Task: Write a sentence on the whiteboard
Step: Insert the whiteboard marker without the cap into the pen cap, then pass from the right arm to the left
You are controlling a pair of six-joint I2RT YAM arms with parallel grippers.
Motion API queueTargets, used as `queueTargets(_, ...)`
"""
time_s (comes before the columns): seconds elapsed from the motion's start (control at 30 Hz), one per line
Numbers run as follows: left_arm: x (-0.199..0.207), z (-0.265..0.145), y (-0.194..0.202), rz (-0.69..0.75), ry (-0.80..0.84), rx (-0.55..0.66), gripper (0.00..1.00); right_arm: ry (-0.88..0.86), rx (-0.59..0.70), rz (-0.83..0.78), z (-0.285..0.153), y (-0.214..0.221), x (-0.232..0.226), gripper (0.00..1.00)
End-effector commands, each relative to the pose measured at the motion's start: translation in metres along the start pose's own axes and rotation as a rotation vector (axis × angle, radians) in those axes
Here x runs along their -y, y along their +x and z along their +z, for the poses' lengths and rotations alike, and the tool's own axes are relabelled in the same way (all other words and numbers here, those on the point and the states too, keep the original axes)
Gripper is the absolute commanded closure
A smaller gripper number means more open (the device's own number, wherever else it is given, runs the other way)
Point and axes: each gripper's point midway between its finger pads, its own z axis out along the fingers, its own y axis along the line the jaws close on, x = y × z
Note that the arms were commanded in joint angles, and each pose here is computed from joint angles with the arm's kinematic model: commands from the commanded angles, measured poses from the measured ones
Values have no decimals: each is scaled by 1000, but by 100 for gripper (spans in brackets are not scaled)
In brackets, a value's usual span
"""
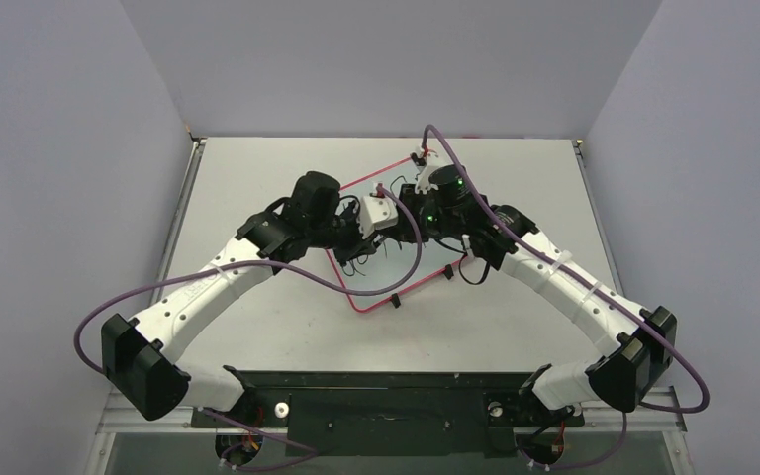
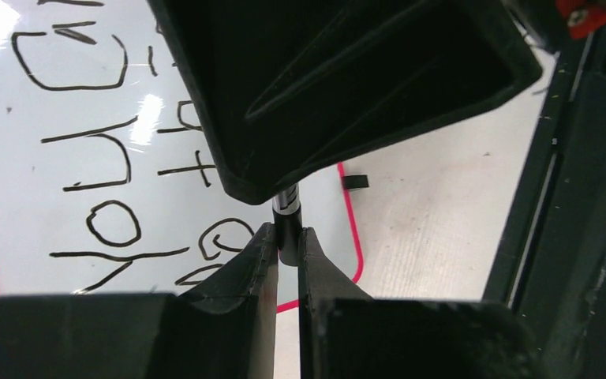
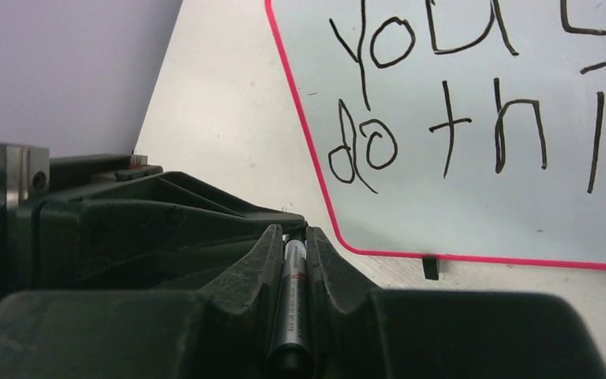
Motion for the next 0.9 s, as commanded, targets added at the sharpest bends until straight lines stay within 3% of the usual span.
queueTargets(0.0, -4, -27, -125, 247, -128, 414, 100, 16, -113, 96, 17, 32, -9, 100)
queueTargets(0.1, -7, -28, -121, 247, -151, 395, 100, 52, -94, 86, 13, 27, -4, 100)
queueTargets(0.13, -7, -28, -117, 247, -150, 376, 94, 57, -87, 82, 12, 25, -3, 100)
queueTargets(0.23, -1, -30, -101, 263, -127, 318, 58, 96, -56, 59, 4, 15, 3, 100)
queueTargets(0.3, 0, -31, -88, 268, -128, 286, 48, 126, -18, 44, -6, 4, 6, 100)
queueTargets(0.5, 2, -43, -67, 237, -151, 280, 40, 157, 70, 27, -32, -22, 4, 100)
queueTargets(0.87, 5, -27, -64, 108, -137, 362, 41, 141, 117, 47, -43, -34, -5, 100)
